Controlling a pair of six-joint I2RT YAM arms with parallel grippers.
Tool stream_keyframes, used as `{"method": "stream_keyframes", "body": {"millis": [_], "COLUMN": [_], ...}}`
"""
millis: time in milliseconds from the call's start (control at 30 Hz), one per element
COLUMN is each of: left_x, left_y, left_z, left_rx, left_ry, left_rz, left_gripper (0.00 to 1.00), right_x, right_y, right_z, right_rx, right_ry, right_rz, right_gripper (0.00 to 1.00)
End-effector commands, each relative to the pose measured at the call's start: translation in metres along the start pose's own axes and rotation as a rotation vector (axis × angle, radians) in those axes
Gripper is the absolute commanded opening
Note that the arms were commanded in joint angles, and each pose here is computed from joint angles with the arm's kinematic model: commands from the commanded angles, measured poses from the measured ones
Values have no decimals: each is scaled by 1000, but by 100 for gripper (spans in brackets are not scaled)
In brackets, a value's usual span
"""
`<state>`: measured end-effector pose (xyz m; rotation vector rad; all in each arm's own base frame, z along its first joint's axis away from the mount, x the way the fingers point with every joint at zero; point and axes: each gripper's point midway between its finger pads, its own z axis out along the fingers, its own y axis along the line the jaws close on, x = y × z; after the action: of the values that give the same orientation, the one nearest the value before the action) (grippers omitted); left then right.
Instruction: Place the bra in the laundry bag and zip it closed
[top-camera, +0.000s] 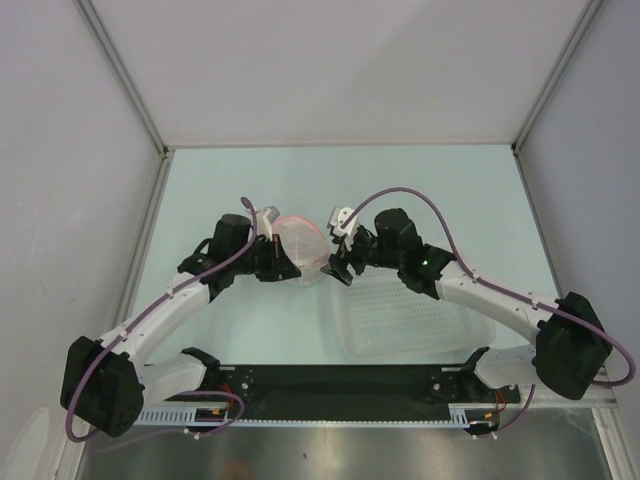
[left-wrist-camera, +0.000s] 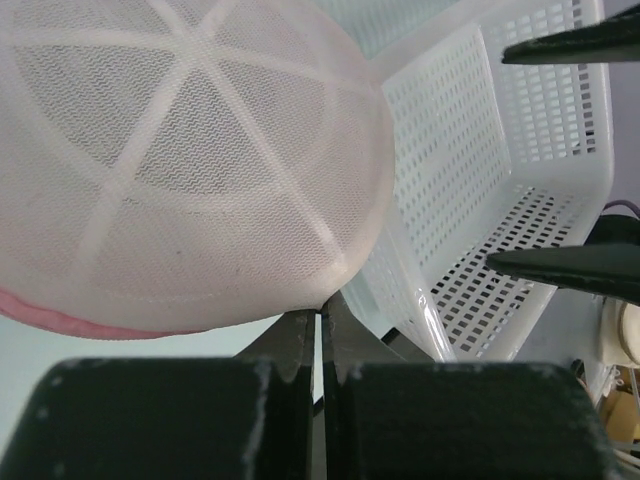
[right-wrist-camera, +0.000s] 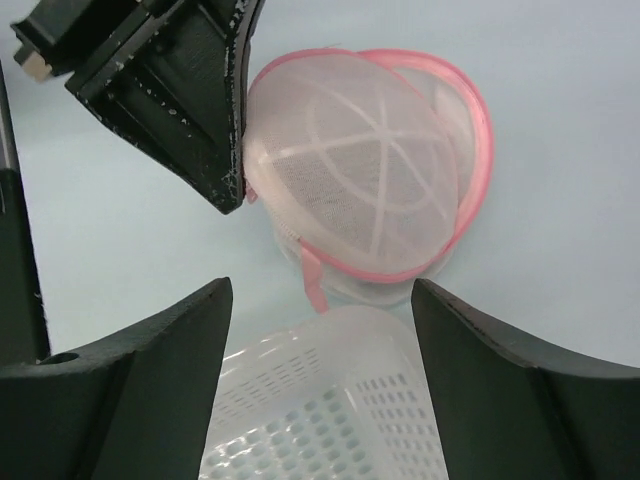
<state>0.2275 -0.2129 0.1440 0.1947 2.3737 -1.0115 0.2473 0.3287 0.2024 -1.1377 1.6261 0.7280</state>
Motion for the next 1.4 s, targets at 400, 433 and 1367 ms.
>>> {"method": "stream_keyframes", "body": {"millis": [400,433,1367], "left_x": [-19,-20,-28], "left_y": [-32,-29,83], "left_z": [-16,-16,-54], "left_rx": [116,103,-554], "left_ry": [-6,-11,-156], "left_rz": [44,47,35], "left_gripper": [0,0,0], "right_x": [-17,-17,60], "right_y": [18,16,-60], "right_z": [68,71,42], "right_rx": [-166,-159,-331], "right_ry": [-80,-79,180], "right_rz": [-444,-454,-699], "right_gripper": [63,59,0]}}
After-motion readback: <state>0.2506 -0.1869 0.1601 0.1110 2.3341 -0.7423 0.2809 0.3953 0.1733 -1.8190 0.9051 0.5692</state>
